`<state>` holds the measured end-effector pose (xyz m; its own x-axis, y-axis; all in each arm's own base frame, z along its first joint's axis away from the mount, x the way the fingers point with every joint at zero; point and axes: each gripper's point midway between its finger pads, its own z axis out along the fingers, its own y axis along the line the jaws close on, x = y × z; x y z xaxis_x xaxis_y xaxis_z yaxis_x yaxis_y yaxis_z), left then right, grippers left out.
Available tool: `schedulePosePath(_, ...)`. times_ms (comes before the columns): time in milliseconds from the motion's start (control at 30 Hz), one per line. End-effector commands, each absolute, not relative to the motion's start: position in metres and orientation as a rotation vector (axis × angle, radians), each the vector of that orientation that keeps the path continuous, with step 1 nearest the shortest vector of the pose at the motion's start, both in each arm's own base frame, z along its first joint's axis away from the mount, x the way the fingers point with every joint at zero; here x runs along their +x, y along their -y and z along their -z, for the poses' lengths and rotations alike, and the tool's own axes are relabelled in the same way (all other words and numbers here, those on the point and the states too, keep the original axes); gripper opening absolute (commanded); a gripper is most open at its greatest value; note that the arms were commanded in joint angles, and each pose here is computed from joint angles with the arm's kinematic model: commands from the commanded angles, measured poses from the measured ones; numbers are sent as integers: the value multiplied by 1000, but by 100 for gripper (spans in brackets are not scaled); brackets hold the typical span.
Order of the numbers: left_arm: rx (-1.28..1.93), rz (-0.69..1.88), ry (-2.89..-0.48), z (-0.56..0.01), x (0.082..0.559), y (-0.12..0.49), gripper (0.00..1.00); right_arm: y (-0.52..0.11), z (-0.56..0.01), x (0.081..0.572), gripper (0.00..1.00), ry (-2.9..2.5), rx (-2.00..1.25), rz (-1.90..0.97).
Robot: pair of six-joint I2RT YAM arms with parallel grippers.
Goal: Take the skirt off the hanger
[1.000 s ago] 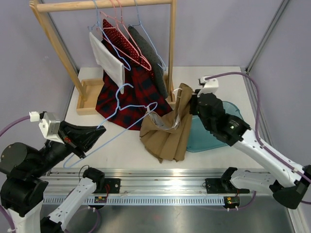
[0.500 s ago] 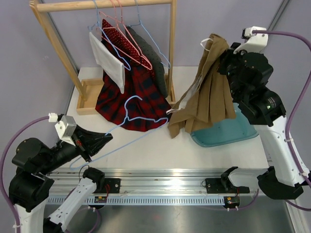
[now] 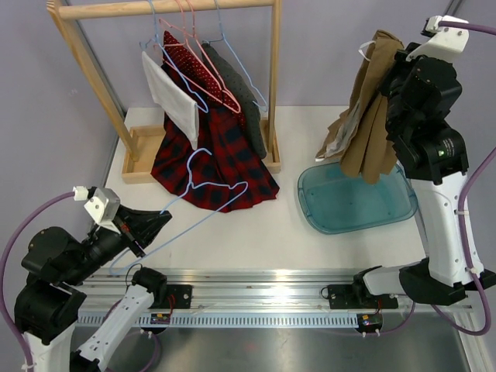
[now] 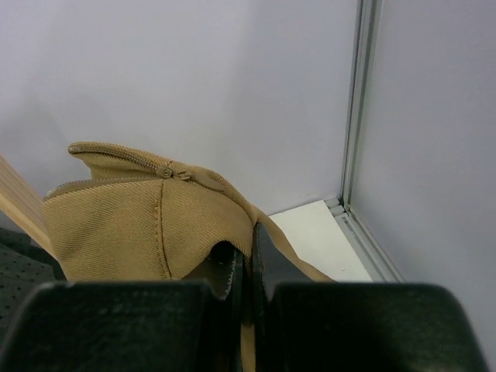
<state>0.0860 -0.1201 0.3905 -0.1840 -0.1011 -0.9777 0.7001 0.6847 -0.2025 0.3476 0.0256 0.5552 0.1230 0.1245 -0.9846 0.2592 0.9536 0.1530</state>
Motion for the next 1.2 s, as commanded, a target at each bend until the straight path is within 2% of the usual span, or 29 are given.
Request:
schedulePosePath(0,479,731,-1573,-394,92,115,0,-7,-598,324,0,-1306,387,66)
schedulePosePath(300,450,707,-1600,-386,104,114,0,4,-650,276,0,-1167,345,20)
schedulePosePath(567,404,661,-1618,-384,113,108,0,16,-646,266,0,-1160,374,71)
schedulePosePath(667,358,615,-1638,-384,121,101,0,15,-619,271,0,-1206,387,74)
schedulePosePath(733,319,580,-1657,-384,129,95,0,7,-571,292,0,-1299,387,95)
schedulePosePath(767,305,564,-1666,-384,133,93,0,10,-574,287,0,-1289,395,93)
schedulePosePath(800,263,523,-1676,-384,139,86,0,5,-543,301,0,-1346,409,100)
schedulePosePath(1000,62,277,-1748,-381,167,46,0,-6,-436,331,0,-1504,466,111)
schedulePosePath(1167,-39,142,-1719,-412,179,22,0,-24,-355,345,0,-1672,490,72)
